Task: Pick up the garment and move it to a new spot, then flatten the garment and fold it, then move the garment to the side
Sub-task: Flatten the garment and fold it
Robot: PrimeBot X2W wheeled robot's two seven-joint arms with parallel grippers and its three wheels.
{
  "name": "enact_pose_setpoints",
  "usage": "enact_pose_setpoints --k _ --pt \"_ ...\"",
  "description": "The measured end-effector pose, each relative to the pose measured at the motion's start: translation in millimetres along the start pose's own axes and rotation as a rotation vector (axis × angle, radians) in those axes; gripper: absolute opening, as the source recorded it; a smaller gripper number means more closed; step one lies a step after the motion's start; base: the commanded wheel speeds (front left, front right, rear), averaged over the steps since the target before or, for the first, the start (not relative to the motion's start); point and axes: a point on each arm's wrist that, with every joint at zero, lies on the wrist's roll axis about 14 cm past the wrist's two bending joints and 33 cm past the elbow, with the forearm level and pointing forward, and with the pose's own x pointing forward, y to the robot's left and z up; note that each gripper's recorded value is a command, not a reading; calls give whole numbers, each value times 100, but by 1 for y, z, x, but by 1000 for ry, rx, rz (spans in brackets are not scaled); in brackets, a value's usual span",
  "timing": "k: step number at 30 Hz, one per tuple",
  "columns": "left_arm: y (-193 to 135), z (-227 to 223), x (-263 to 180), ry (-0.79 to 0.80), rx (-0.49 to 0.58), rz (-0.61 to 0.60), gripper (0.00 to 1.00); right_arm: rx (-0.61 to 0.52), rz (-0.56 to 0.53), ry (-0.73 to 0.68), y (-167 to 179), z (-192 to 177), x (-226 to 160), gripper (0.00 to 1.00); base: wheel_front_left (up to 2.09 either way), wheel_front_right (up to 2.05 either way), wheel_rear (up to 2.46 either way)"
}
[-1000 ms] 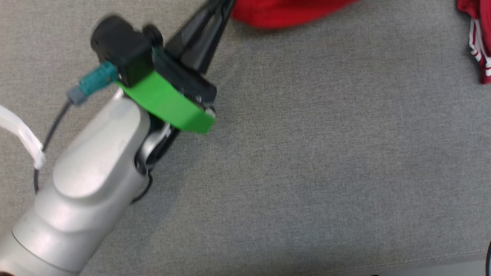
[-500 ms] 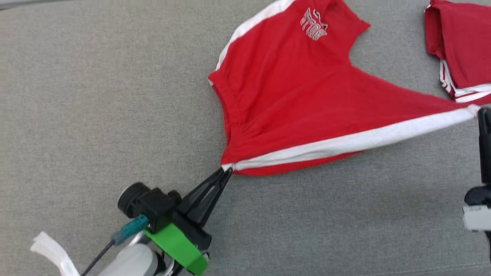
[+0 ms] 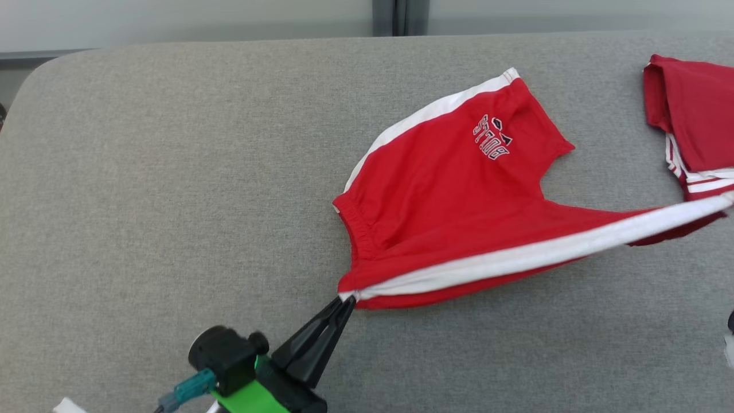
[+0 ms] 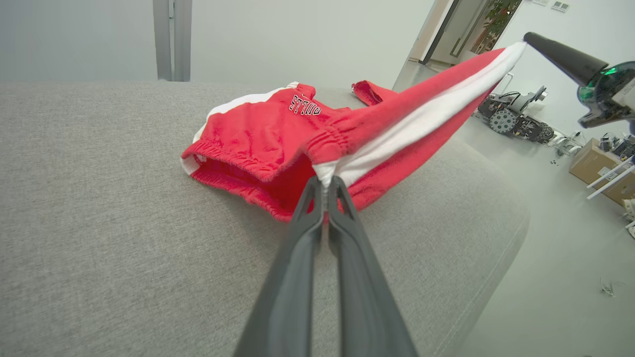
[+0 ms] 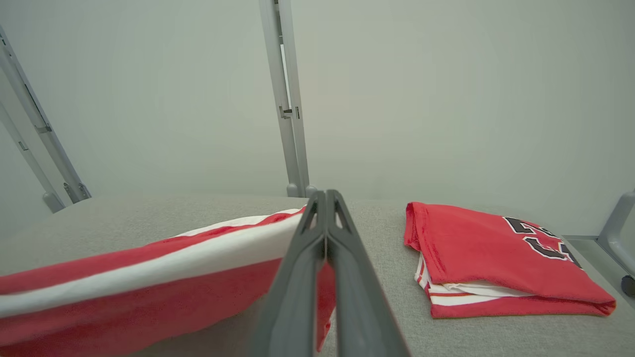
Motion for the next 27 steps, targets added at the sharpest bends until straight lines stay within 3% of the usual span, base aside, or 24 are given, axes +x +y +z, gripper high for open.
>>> enact_pose_setpoints --k 8,16,27 --pt "-10 35 47 -84 -190 -60 0 -144 41 129 -12 -20 75 0 0 0 0" --pt "43 30 75 -23 -358 52 0 -276 157 289 -5 -56 153 0 0 0 0" --pt "95 8 95 79 -406 165 0 -388 287 453 23 -117 227 0 0 0 0"
